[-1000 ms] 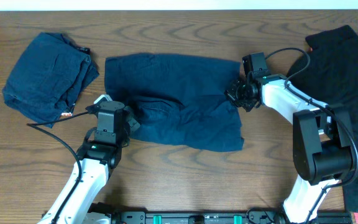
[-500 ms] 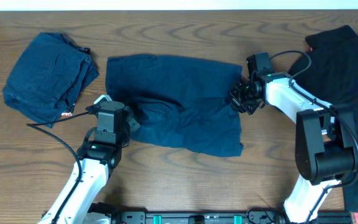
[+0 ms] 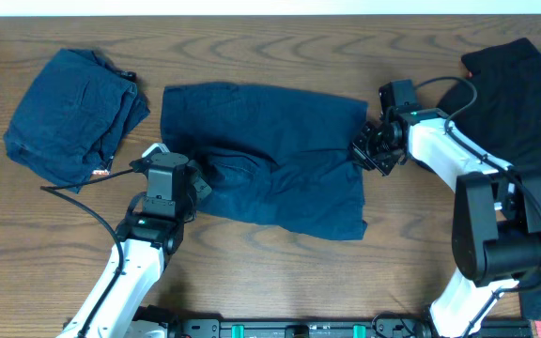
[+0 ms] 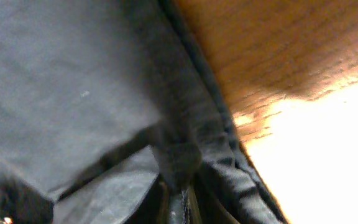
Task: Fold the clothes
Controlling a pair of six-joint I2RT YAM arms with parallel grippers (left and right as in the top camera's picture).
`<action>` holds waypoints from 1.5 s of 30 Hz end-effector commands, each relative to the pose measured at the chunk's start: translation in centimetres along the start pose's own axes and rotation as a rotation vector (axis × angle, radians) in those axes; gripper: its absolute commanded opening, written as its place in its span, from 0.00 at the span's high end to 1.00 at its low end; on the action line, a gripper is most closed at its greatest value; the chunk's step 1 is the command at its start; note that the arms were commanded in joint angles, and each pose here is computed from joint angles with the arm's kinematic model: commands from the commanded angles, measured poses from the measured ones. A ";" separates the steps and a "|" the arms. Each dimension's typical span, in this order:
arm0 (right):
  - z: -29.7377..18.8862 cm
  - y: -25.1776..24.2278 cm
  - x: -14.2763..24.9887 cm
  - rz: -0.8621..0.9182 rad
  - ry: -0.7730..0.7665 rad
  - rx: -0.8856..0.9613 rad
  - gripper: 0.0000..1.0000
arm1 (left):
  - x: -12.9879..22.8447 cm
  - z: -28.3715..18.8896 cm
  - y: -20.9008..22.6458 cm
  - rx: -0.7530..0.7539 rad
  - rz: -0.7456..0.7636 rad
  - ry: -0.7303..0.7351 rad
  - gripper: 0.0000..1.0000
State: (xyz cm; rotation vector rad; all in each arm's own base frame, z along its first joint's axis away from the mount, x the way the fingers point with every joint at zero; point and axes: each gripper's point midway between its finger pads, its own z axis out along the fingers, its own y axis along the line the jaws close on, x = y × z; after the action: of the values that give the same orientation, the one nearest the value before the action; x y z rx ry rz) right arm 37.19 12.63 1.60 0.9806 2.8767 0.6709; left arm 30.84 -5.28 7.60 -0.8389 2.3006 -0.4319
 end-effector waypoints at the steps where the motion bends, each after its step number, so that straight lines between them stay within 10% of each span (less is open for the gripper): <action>1: -1.1 0.0 -0.1 -0.037 -0.023 0.000 0.98 | -0.2 -0.3 -0.5 0.017 0.015 0.003 0.95; 13: -5.0 -0.2 0.0 -0.101 -0.068 -0.002 0.99 | -0.4 -2.8 -3.5 0.176 0.046 0.012 0.94; 26: -25.7 8.5 -6.7 -0.322 -0.823 -0.338 0.99 | -11.4 -11.0 -6.7 0.293 0.017 -0.577 0.94; 45: -8.7 10.9 -15.2 -0.364 -0.804 -0.297 0.99 | -14.6 7.5 -6.4 0.138 0.027 -0.498 0.94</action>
State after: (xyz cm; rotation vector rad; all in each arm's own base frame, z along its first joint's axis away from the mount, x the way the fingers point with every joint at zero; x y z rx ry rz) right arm 53.63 8.87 15.18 0.4629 2.0603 0.5927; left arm 46.23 -2.92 12.83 -0.7197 1.8062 -0.4151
